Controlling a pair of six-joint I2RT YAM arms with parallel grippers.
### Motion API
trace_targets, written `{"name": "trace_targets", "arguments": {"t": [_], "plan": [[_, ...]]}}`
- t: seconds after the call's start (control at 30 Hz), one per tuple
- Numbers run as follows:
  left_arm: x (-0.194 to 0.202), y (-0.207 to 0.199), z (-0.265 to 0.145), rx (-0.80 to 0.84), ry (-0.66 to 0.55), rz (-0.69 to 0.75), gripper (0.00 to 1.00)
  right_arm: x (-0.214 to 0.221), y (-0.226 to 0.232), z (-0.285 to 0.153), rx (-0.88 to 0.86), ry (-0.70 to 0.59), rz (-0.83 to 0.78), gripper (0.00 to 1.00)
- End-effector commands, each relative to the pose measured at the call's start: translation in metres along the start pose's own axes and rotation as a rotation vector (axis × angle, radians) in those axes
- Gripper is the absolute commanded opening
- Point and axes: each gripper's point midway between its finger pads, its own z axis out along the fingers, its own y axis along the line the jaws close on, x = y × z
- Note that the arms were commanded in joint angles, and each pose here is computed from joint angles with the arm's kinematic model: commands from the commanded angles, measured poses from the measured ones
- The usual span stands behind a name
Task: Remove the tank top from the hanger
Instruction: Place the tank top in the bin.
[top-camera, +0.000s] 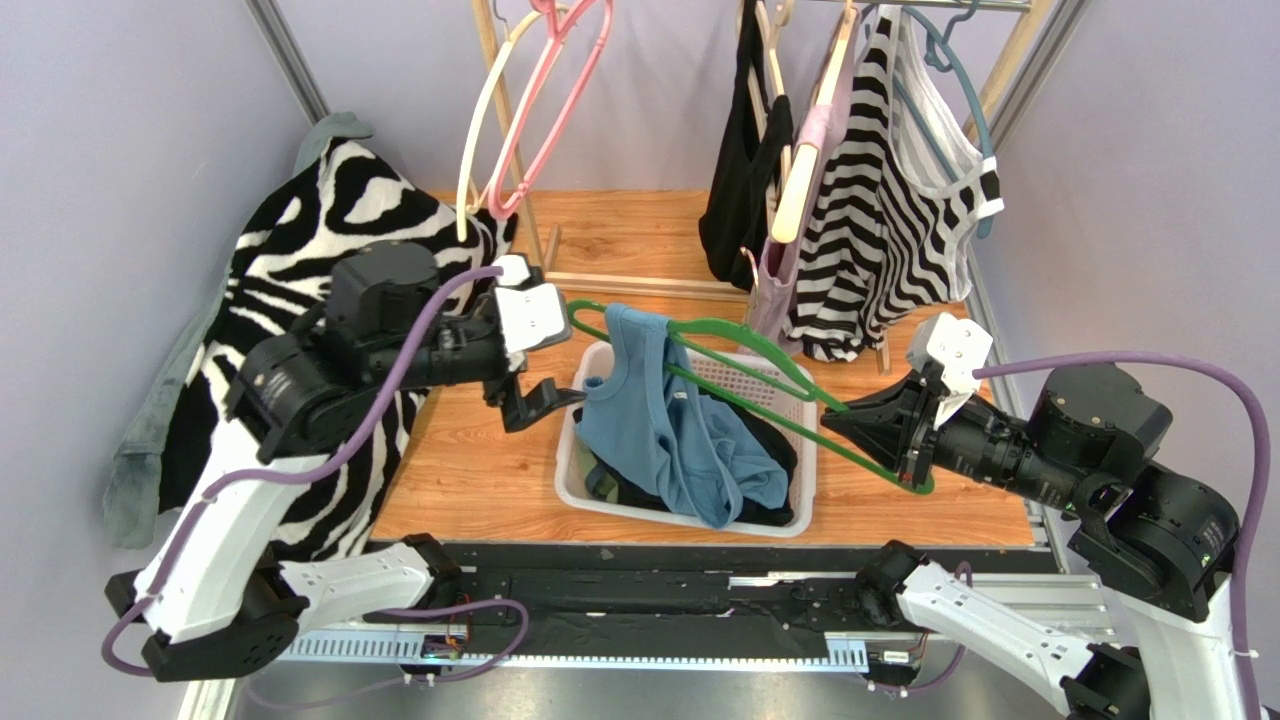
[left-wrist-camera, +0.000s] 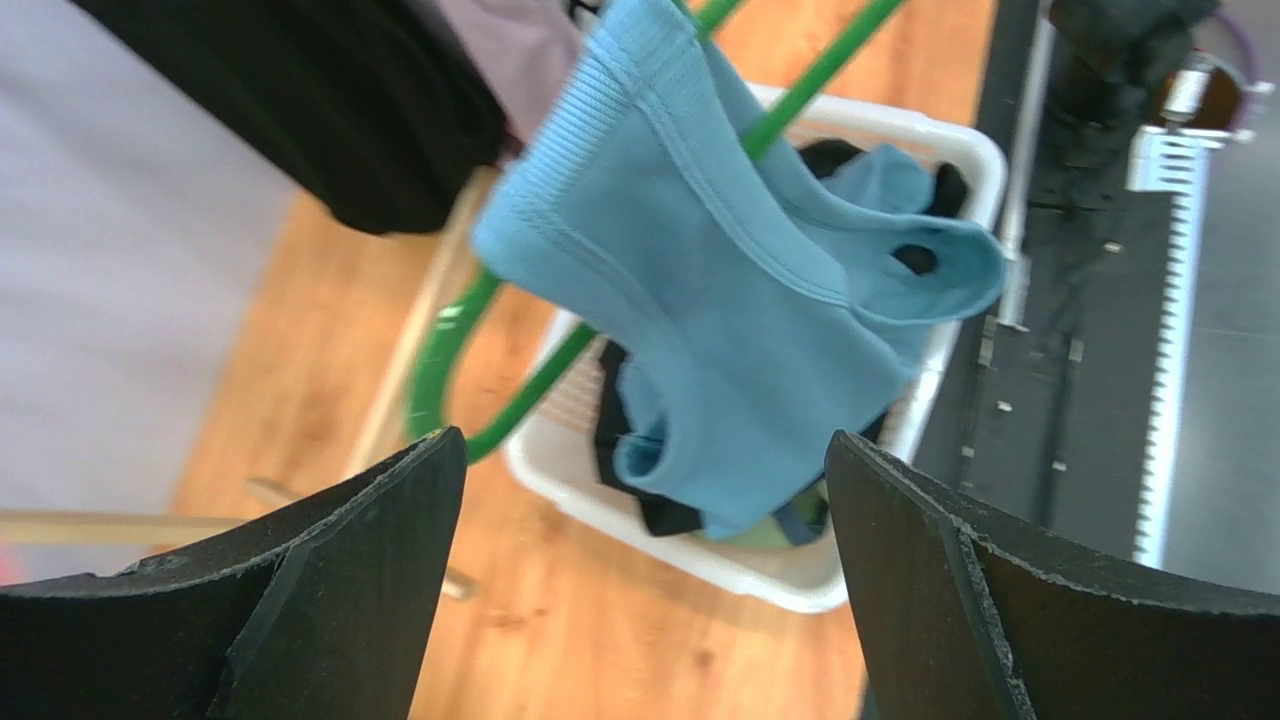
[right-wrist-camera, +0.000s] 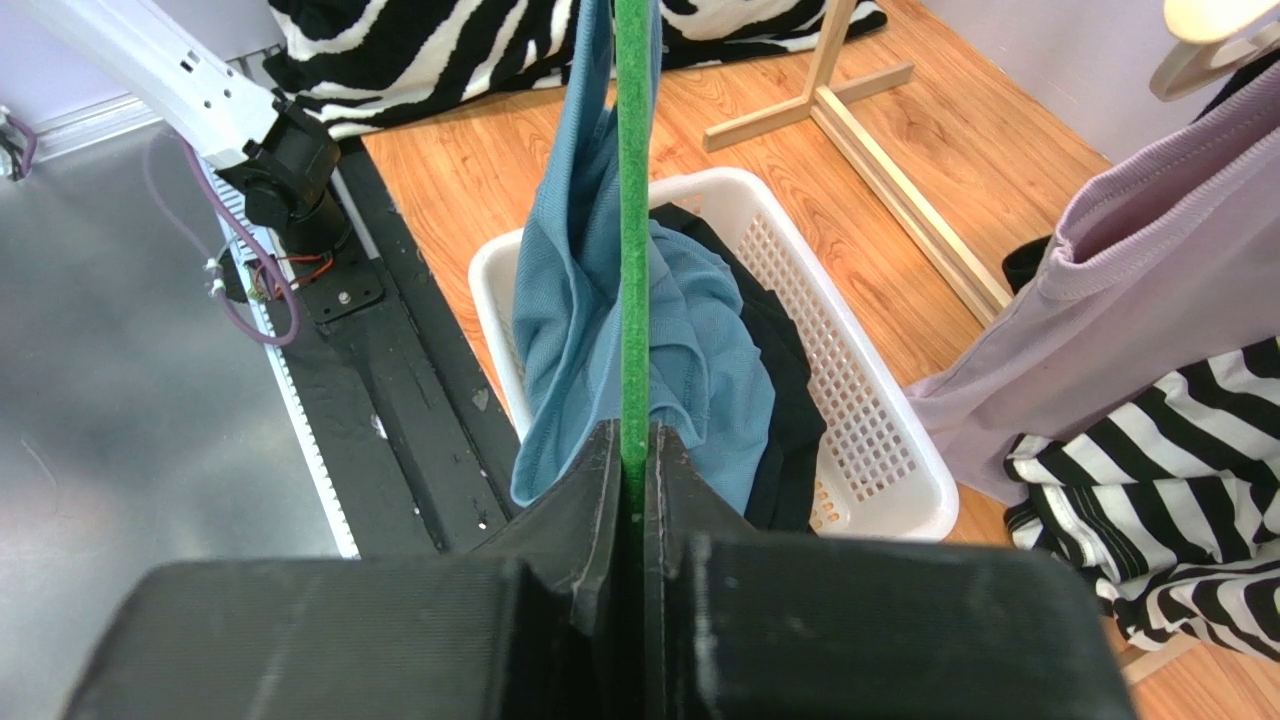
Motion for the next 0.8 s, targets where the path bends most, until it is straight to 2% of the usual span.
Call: {"name": "trace_targets", "arguments": {"t": [0.0, 0.23, 0.33, 0.37, 0.43, 0.47, 0.57, 0.63, 0.77], "plan": [[-0.006, -0.011, 0.021, 0.089, -0.044, -0.108, 0.96, -0.033, -0.004, -0.008, 0.038, -0.124, -0.016, 0.0], [-0.01, 0.009, 0.048, 0.051, -0.036, -0.173, 0.96, -0.041, 0.004, -0.012, -0.001, -0.157, -0.003, 0.0], [-0.018, 0.018, 0.056, 0.029, -0.046, -0.191, 0.88, -0.041, 0.007, -0.013, -0.013, -0.162, 0.005, 0.0], [-0.023, 0.018, 0.057, 0.042, -0.055, -0.193, 0.76, -0.04, 0.007, -0.014, -0.013, -0.162, 0.007, 0.0], [-0.026, 0.016, 0.06, 0.063, -0.061, -0.202, 0.63, -0.039, 0.007, -0.015, -0.006, -0.167, 0.004, 0.0], [-0.027, 0.016, 0.061, 0.071, -0.066, -0.205, 0.46, -0.038, 0.007, -0.015, -0.005, -0.164, 0.005, 0.0], [-0.028, 0.017, 0.061, 0.064, -0.066, -0.204, 0.06, -0.036, 0.006, -0.016, 0.003, -0.165, 0.002, 0.0], [-0.028, 0.018, 0.06, 0.059, -0.067, -0.209, 0.0, -0.036, 0.005, -0.016, 0.006, -0.164, 0.003, 0.0], [-0.034, 0.017, 0.056, 0.064, -0.082, -0.206, 0.0, -0.033, 0.001, -0.015, 0.026, -0.153, 0.003, 0.0]]}}
